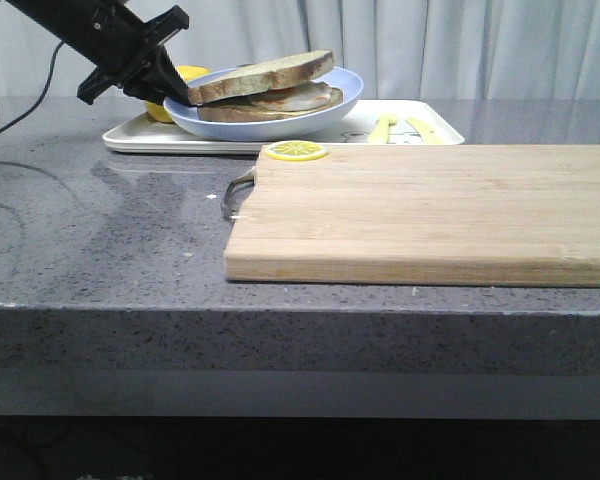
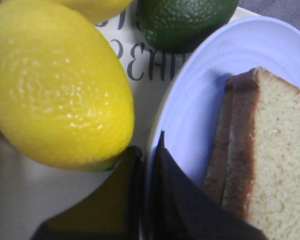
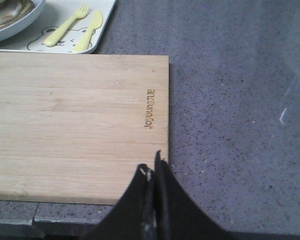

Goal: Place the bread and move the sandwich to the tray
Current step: 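Lift the blue plate and carry it onto the white tray, then open the left gripper and withdraw it from the plate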

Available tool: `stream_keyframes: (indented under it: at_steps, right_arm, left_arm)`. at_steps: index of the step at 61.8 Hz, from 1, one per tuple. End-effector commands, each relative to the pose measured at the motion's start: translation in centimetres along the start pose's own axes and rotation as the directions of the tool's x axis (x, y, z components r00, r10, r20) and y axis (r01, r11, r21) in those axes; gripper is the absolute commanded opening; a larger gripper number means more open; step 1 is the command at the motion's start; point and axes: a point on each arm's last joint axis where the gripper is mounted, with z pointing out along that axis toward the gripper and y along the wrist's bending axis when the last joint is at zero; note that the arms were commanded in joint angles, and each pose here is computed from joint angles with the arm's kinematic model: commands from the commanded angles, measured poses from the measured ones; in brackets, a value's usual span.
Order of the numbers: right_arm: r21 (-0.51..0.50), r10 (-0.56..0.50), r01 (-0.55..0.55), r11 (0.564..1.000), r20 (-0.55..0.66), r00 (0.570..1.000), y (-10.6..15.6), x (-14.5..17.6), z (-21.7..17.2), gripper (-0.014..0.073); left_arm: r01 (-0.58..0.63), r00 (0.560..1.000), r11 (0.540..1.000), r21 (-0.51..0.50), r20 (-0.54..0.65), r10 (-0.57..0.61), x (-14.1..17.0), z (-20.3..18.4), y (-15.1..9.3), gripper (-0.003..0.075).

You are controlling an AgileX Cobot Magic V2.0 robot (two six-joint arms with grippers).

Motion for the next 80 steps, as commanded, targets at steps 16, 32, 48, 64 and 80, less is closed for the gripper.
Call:
stream_keyframes:
  at_steps: [16,32,48,64,80]
  right_arm:
    - [0.0,-0.007,0.007,1.0,0.09,0.996,0.0,-1.4,-0.3,-0.0061]
    - [0.0,-0.007,0.007,1.0,0.094,0.996,0.1,-1.4,-0.3,-0.0061]
    - [0.0,-0.007,0.007,1.0,0.094,0.996,0.1,-1.4,-0.3,-0.0061]
    - [0.0,-0.007,0.007,1.0,0.094,0.996,0.1,-1.4,-0.3,-0.0061]
    - [0.0,-0.007,0.007,1.0,0.094,0.996,0.1,-1.4,-0.3,-0.0061]
  left_arm:
    - [-0.027,0.988,0.996,0.083,0.154,0.014,-1.9,-1.9,-3.6,-0.0019]
    - [-0.052,0.991,0.996,0.075,0.127,0.042,-1.6,-1.7,-3.9,0.0164]
    - [-0.052,0.992,0.996,0.071,0.116,0.043,-1.5,-1.7,-3.7,0.0435]
    - [-0.081,0.993,0.994,0.075,0.093,0.074,-1.9,-3.9,-3.7,0.0418]
    - [-0.141,0.982,0.987,0.079,0.138,0.129,-3.0,-7.9,-4.8,0.0316]
